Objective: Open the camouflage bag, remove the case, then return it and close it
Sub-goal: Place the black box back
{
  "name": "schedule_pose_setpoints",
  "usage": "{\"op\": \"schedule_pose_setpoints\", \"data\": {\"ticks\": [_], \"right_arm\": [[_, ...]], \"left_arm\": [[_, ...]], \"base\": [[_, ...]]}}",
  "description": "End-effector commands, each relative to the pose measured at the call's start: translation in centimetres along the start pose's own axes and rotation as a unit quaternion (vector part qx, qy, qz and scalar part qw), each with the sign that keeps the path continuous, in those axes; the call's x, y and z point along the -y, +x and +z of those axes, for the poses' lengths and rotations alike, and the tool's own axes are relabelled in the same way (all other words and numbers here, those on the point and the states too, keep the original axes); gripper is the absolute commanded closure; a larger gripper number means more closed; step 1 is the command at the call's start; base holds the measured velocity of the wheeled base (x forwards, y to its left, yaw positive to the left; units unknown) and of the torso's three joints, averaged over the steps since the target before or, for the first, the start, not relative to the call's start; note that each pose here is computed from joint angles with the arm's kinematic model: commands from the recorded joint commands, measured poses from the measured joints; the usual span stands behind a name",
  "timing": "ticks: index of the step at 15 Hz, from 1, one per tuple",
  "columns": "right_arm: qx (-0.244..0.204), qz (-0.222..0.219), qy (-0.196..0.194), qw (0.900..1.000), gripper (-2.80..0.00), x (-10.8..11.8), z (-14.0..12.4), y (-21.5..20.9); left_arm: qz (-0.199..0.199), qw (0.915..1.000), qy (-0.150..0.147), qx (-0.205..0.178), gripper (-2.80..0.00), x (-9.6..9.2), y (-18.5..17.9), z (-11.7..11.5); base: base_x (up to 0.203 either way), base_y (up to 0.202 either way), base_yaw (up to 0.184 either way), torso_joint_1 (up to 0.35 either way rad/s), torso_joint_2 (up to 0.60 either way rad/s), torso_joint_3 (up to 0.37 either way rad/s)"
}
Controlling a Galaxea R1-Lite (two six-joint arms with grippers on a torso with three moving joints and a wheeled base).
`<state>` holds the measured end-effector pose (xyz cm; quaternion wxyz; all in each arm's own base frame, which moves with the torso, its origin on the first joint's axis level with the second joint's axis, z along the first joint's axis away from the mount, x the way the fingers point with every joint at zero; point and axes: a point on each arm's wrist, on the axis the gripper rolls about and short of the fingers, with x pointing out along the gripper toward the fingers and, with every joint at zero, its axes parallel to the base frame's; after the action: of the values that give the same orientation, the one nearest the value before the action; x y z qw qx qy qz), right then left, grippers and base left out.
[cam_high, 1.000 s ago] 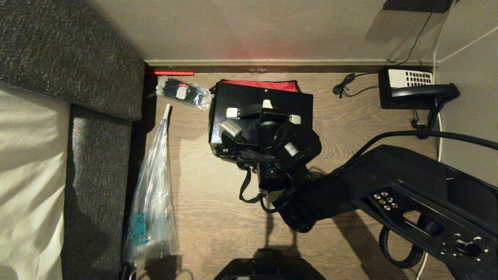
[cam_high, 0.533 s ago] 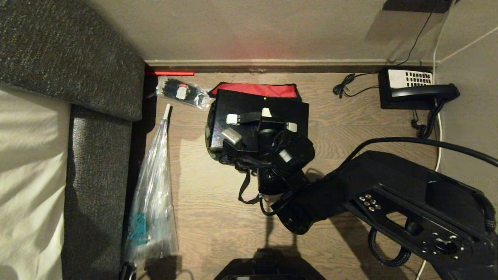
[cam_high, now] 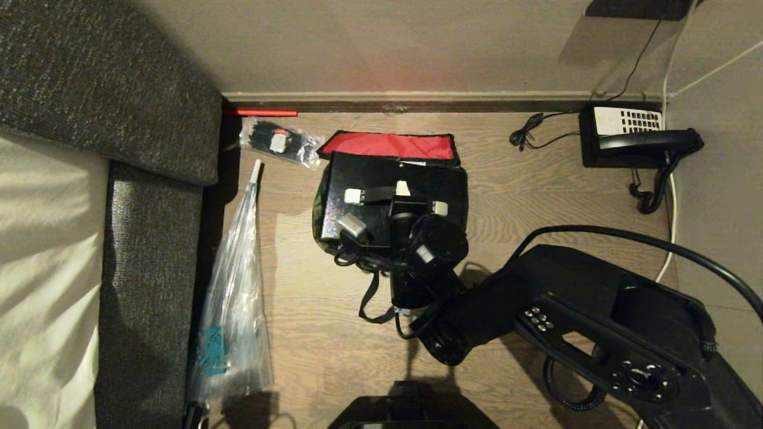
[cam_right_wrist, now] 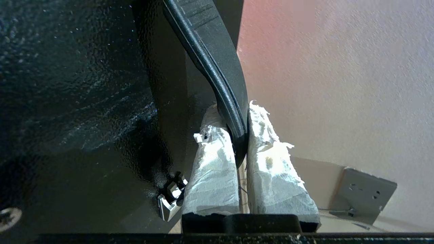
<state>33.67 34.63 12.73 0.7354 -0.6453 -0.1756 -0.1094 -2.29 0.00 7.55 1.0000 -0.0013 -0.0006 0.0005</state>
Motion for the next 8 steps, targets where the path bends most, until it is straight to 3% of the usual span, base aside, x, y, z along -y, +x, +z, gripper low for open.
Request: {"op": "schedule_pose_setpoints", "data": {"ticks": [1, 8], "right_arm": [[-0.001, 0.007, -0.01, 1.0, 0.0, -1.3, 0.1, -0.2], [-0.005, 0.015, -0.013, 1.0, 0.0, -2.5, -0.1, -0.3]], "left_arm": [[0.0, 1.0, 0.0, -0.001, 0.0, 0.0, 0.0, 0.0], [0.0, 1.0, 0.0, -0.001, 0.0, 0.0, 0.0, 0.0]], "base": [[0.0, 0.0, 0.0, 0.0, 0.0, 0.0], [0.0, 0.0, 0.0, 0.0, 0.0, 0.0]]}}
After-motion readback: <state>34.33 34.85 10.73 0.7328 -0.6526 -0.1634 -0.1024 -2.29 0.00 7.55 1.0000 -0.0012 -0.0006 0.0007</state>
